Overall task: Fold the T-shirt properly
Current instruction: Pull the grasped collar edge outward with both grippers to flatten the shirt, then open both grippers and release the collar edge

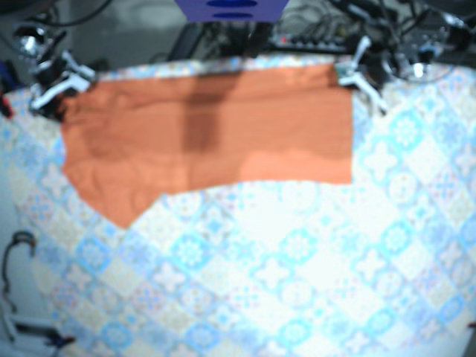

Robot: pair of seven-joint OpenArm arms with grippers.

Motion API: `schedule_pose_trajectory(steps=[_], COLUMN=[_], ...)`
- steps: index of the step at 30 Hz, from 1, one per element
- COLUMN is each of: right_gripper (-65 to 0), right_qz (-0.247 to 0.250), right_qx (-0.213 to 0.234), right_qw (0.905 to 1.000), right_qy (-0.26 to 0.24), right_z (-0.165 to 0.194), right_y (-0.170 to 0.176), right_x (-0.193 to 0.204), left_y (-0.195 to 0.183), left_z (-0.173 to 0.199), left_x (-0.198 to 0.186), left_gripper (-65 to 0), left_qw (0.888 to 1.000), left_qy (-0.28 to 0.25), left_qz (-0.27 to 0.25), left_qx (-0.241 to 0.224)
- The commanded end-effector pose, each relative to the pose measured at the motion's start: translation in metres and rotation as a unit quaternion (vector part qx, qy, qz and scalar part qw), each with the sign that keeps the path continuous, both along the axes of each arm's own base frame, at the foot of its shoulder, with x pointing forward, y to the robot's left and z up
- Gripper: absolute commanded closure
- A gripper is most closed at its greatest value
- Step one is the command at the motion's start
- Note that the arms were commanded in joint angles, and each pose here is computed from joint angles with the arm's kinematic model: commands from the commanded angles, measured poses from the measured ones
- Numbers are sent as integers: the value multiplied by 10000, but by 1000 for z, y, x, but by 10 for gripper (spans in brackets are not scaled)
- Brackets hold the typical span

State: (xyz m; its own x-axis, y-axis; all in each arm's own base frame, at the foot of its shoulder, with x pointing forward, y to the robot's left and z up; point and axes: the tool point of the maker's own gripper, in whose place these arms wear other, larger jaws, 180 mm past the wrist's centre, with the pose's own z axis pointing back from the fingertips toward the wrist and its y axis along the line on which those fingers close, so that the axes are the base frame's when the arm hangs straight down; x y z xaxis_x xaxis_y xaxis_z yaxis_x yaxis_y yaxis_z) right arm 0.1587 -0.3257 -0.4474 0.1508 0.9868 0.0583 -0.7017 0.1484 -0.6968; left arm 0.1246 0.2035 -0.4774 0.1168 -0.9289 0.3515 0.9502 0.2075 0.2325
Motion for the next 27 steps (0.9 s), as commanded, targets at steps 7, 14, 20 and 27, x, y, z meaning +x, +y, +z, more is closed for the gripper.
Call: schedule_pose_trajectory(steps=[7, 14, 20, 27], right_gripper=[-468, -468, -468, -468], right_qz=[81, 174, 216, 184], right_qx=[-106, -75, -103, -141], right_qw=[9998, 9993, 9980, 9978], right_qy=[-167, -314, -582, -621], right_z=[11, 19, 36, 39], right_y=[-4, 3, 5, 1], right_x=[8, 17, 30, 31], left_y=[37, 36, 36, 38], left_z=[-9, -9, -8, -6], left_x=[-5, -5, -4, 0], left_gripper=[0, 0, 0, 0], left_qw=[9964, 9965, 9965, 9965], left_qy=[124, 119, 115, 62], left_qz=[-4, -7, -10, 22], left_qx=[835, 829, 824, 835])
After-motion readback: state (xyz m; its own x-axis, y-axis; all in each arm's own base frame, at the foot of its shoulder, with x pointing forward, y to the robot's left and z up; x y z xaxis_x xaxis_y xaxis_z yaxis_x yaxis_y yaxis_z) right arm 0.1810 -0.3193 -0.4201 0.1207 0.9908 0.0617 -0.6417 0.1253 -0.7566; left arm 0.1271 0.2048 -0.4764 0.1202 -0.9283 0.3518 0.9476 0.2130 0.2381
